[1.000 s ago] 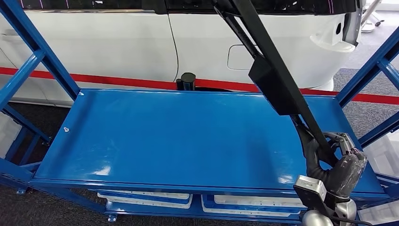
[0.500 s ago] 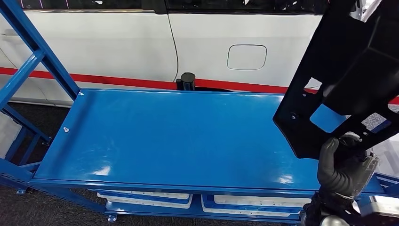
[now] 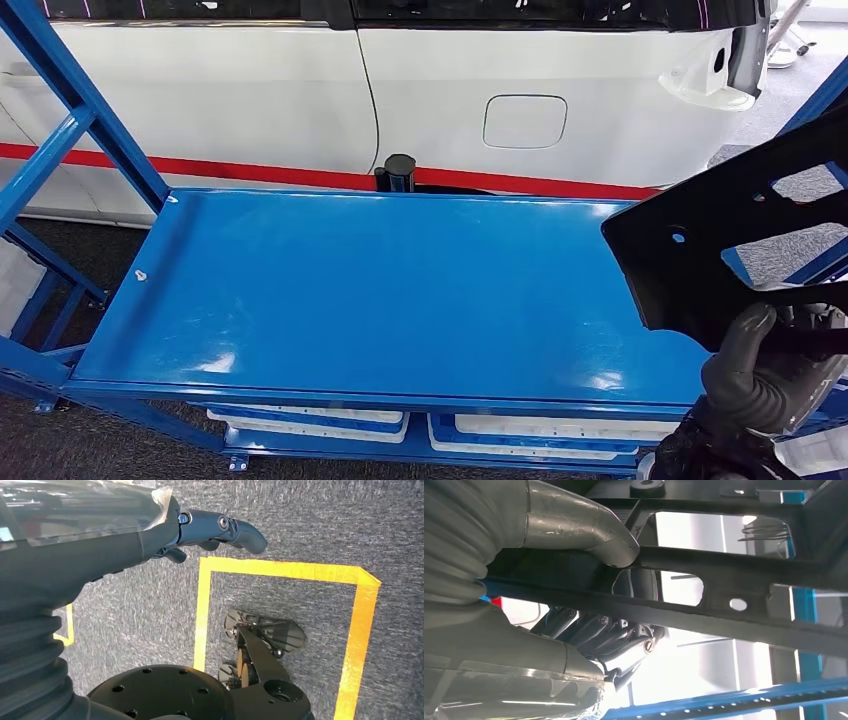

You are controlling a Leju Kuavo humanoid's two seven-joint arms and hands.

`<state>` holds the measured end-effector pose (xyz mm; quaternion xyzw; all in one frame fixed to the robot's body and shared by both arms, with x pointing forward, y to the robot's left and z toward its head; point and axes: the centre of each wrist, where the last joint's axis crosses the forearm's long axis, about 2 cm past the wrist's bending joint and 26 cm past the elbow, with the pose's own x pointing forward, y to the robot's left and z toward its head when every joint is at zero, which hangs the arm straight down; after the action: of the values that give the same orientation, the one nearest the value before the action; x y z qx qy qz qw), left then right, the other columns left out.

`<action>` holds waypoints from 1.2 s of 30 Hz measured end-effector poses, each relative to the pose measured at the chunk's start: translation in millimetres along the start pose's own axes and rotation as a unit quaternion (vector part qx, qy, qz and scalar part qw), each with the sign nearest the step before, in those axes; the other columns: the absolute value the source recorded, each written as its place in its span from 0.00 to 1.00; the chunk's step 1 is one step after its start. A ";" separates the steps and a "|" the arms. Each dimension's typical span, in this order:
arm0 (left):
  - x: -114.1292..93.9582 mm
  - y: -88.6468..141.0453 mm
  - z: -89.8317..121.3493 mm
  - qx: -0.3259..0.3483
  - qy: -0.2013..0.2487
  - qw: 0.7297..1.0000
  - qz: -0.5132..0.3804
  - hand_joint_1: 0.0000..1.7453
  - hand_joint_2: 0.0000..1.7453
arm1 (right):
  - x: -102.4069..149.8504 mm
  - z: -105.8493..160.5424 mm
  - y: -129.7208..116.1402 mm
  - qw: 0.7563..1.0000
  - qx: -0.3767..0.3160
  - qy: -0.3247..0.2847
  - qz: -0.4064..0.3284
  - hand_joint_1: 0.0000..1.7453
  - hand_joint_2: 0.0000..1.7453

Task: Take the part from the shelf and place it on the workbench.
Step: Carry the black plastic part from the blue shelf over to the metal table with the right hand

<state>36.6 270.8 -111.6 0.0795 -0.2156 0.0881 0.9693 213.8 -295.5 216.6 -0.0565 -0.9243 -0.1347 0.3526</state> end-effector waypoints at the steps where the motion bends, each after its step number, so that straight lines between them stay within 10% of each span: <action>1: -0.3 0.1 0.1 -0.001 -0.002 1.000 0.001 0.00 1.00 | 0.9 -0.4 0.1 1.000 -0.003 -0.004 0.002 1.00 1.00; 36: -3.8 3.4 0.8 0.002 0.003 1.000 0.019 0.00 1.00 | 22.0 2.8 -21.3 0.996 -0.067 -0.029 0.048 1.00 1.00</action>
<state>32.2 273.5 -112.2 0.0770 -0.2142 0.1075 0.9678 191.4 -314.9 224.9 -0.1279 -0.9193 -0.1775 0.3271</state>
